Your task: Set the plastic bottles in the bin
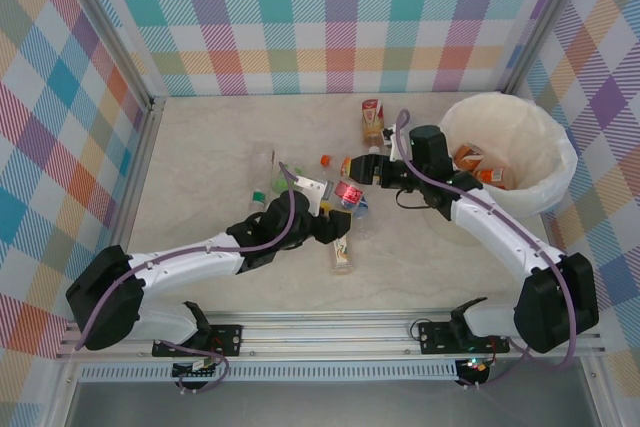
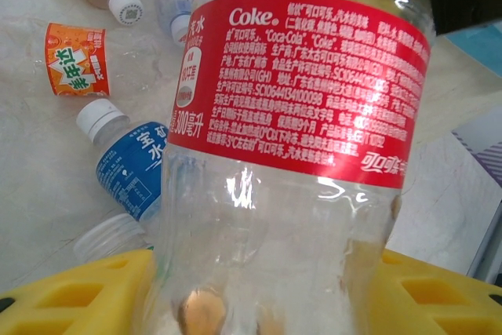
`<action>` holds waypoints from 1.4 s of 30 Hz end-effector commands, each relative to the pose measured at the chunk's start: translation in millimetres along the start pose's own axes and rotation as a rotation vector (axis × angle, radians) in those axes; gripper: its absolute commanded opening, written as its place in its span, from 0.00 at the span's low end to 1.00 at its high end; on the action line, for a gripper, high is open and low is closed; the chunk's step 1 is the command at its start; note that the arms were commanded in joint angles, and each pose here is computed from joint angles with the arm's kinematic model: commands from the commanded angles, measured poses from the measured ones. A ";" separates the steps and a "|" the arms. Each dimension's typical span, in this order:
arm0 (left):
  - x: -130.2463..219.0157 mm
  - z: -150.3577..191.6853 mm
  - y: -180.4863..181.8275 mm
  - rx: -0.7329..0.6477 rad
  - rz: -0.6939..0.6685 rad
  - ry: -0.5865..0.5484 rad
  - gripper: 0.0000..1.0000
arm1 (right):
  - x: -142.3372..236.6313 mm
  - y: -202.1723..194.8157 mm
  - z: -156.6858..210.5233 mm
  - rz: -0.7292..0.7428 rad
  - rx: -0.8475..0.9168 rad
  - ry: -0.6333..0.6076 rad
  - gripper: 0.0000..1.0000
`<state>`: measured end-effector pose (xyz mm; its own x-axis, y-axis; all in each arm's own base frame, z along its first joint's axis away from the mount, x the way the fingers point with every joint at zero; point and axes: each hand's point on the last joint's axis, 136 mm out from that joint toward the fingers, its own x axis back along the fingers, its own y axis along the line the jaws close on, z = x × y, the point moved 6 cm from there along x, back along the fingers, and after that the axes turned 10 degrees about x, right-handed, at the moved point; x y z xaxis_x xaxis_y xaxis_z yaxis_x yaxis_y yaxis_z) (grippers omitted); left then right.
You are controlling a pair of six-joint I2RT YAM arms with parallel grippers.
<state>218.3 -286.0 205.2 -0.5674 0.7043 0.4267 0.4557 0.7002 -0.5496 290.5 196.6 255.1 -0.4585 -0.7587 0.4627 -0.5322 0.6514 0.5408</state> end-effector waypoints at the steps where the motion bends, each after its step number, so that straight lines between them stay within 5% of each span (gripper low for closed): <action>1: -1.7 -7.4 -13.5 0.010 0.059 -0.032 0.43 | 1.2 8.2 -7.4 -0.020 0.018 -0.047 0.64; 15: -5.9 -1.8 -11.2 0.030 0.059 -0.010 0.45 | 4.8 14.1 -15.5 -0.035 0.051 -0.094 0.24; 18: -2.5 -1.4 -8.7 0.039 0.042 -0.010 0.59 | 10.2 17.5 -18.5 -0.032 0.096 -0.116 0.08; 20: 0.9 -1.1 -4.2 0.045 0.010 -0.011 0.84 | 15.0 21.5 -21.8 -0.035 0.131 -0.131 0.00; 22: 5.3 -2.7 -1.7 0.045 -0.005 -0.018 1.00 | 19.8 23.6 -24.8 -0.023 0.153 -0.149 0.00; 35: 39.3 -9.8 36.0 0.113 -0.189 -0.219 1.00 | 93.2 41.5 -80.6 0.293 0.457 -0.474 0.00; 42: 34.5 -0.5 43.1 0.124 -0.225 -0.173 1.00 | 145.6 64.7 -114.9 0.486 0.701 -0.637 0.00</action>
<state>215.8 -235.8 199.7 -0.7430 0.5285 0.4106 0.2660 0.7962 -0.5435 277.1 141.8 394.5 -0.8640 -0.4934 0.1004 -0.4990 0.8657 -0.0404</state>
